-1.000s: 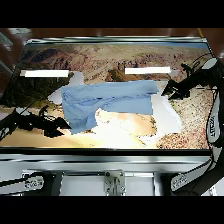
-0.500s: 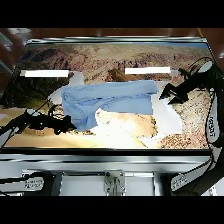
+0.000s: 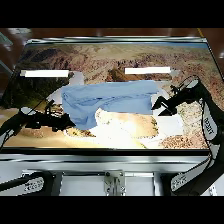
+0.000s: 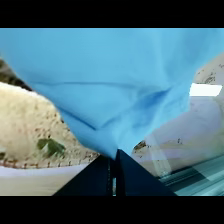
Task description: Fold the shirts.
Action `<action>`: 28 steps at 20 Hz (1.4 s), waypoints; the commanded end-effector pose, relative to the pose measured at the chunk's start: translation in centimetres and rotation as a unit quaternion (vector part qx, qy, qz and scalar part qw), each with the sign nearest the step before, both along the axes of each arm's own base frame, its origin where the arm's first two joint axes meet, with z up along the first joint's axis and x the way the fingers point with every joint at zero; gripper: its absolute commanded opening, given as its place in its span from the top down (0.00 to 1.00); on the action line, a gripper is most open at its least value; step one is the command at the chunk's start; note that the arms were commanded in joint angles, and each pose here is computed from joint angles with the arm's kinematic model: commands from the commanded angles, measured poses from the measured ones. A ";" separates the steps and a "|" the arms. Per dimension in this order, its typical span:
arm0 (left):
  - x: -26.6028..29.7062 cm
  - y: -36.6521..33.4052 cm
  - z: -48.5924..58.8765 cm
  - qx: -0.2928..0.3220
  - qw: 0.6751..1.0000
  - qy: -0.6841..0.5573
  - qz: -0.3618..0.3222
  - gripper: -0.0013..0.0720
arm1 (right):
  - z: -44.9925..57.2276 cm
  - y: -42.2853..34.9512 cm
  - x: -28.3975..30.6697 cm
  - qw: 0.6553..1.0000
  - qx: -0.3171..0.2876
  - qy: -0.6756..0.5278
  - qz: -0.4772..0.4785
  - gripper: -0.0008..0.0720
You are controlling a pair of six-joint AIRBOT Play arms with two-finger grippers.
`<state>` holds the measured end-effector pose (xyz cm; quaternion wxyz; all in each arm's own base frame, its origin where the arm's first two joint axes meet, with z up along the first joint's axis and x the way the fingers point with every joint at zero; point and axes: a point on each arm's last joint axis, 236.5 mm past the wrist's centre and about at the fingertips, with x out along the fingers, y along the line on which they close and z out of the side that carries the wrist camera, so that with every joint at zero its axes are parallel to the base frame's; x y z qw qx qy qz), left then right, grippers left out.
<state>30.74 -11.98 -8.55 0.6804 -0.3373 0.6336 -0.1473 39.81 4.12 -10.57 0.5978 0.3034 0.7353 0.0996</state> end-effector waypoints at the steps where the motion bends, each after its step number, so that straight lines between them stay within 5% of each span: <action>1: 0.5 0.0 2.2 0.002 0.999 -0.037 -0.003 0.93 | -1.4 2.3 1.3 0.999 0.031 -0.006 -0.028 0.11; 2: 0.6 0.0 2.6 0.003 0.999 -0.044 -0.003 0.93 | -1.9 2.8 1.6 0.999 0.026 -0.011 -0.025 0.11; 3: 0.6 0.0 2.9 0.004 0.999 -0.050 -0.003 0.93 | -2.3 3.2 2.1 0.999 0.019 -0.019 -0.026 0.21; 5: 0.9 0.1 3.7 0.005 0.998 -0.062 -0.002 0.93 | -2.3 4.2 3.3 0.998 0.018 -0.039 -0.035 0.76; 6: 1.4 0.6 4.4 0.010 0.997 -0.076 0.000 0.93 | -1.6 5.0 3.6 0.998 0.037 -0.048 -0.032 0.90; 9: 4.6 3.8 10.2 0.056 0.984 -0.167 0.005 0.94 | 4.6 6.3 5.0 0.987 0.074 -0.140 0.035 0.91; 12: 8.3 7.5 26.9 0.117 0.921 -0.370 0.040 0.94 | 17.6 6.1 6.9 0.940 0.050 -0.317 0.120 0.91; 15: 4.9 9.2 50.2 0.181 0.763 -0.613 0.097 0.94 | 35.4 5.5 6.2 0.846 -0.025 -0.517 0.129 0.91; 18: -5.2 8.5 67.6 0.217 0.575 -0.775 0.150 0.93 | 50.6 4.7 0.5 0.746 -0.085 -0.657 0.066 0.91; 20: -10.5 7.2 72.5 0.221 0.507 -0.819 0.154 0.93 | 56.8 3.6 -4.3 0.695 -0.124 -0.708 0.020 0.91; 23: -14.4 6.0 74.3 0.222 0.472 -0.840 0.151 0.93 | 61.2 2.0 -11.1 0.647 -0.171 -0.743 -0.029 0.91; 28: -14.9 4.7 72.6 0.229 0.500 -0.826 0.122 0.93 | 64.3 1.9 -17.4 0.602 -0.183 -0.775 -0.057 0.91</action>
